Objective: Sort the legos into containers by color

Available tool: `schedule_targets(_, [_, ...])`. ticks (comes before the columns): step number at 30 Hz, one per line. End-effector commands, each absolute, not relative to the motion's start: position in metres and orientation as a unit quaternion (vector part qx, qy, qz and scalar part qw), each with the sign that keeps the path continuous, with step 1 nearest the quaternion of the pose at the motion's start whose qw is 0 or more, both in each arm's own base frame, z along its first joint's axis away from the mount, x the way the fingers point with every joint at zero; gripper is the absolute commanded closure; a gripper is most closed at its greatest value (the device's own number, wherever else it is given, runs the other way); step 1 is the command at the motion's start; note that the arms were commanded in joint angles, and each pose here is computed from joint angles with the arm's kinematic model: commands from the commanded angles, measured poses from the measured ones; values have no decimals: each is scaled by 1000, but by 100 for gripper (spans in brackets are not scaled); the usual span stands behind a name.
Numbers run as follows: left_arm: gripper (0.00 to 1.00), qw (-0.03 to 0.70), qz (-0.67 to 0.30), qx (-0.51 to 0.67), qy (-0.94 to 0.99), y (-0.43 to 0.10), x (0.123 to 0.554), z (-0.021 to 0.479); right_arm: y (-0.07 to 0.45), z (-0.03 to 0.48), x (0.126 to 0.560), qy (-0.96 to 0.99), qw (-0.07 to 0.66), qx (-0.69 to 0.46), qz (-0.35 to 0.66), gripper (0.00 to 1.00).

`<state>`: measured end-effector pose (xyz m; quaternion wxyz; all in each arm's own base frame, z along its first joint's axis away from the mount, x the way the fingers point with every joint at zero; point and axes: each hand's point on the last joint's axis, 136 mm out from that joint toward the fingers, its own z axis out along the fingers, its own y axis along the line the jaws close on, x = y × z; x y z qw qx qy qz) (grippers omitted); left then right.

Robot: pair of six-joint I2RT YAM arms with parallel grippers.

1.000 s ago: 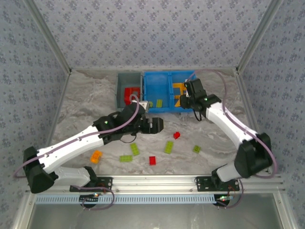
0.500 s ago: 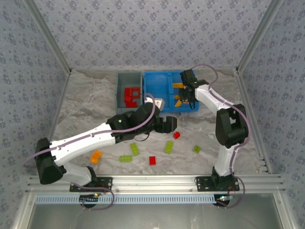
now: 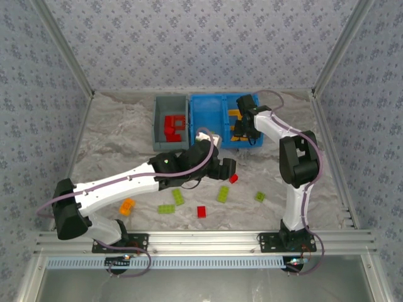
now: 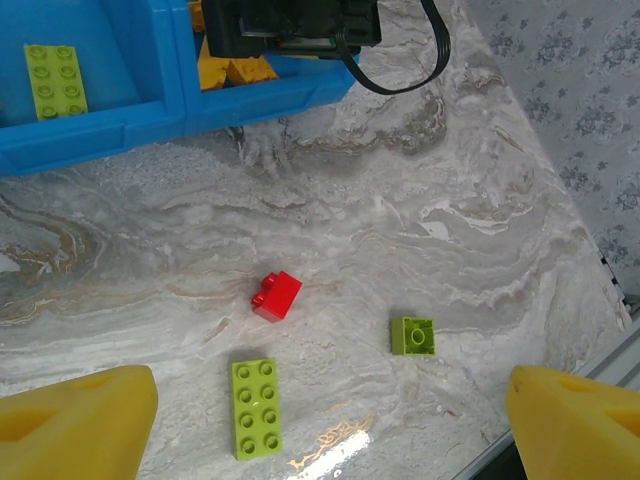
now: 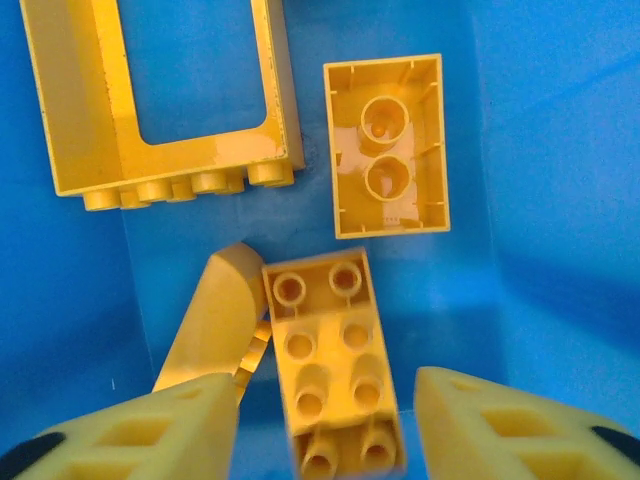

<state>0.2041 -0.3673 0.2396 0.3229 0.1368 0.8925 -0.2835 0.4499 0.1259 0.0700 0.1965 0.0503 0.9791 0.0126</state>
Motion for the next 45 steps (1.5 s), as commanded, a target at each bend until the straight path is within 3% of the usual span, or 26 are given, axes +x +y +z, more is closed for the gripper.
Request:
schedule_targets(1, [10,335,-276,145,889,-367,204,252,126,94,453,976,212,52,22,43])
schedule_targets(6, [11,328,-259,174,892,-371,202,242,127,139,451,965,256,44,27,43])
schedule_targets(10, [14,302,-233,229,896,-383,201,224,122,202,424,944,327,35,24,43])
schedule_targets(18, [23,231,-158,319,906,-408,210,160,100,292,274,895,442,31,59,41])
schedule_targets(21, [25,203,-126,339,910,-413,213,130,76,294,220,885,457,44,78,40])
schedule_targets(25, [25,179,-100,347,915,-419,222,97,60,305,179,860,490,36,136,35])
schedule_targets(34, [27,137,-92,348,923,-435,236,56,66,311,173,854,495,12,159,33])
schedule_targets(36, [33,132,-90,345,925,-435,240,50,71,311,175,854,494,10,164,34])
schedule_targets(41, [59,127,-90,332,930,-433,250,39,75,309,177,855,490,9,169,34])
schedule_targets(45, [67,143,-105,330,927,-436,251,50,73,307,177,857,488,9,164,34])
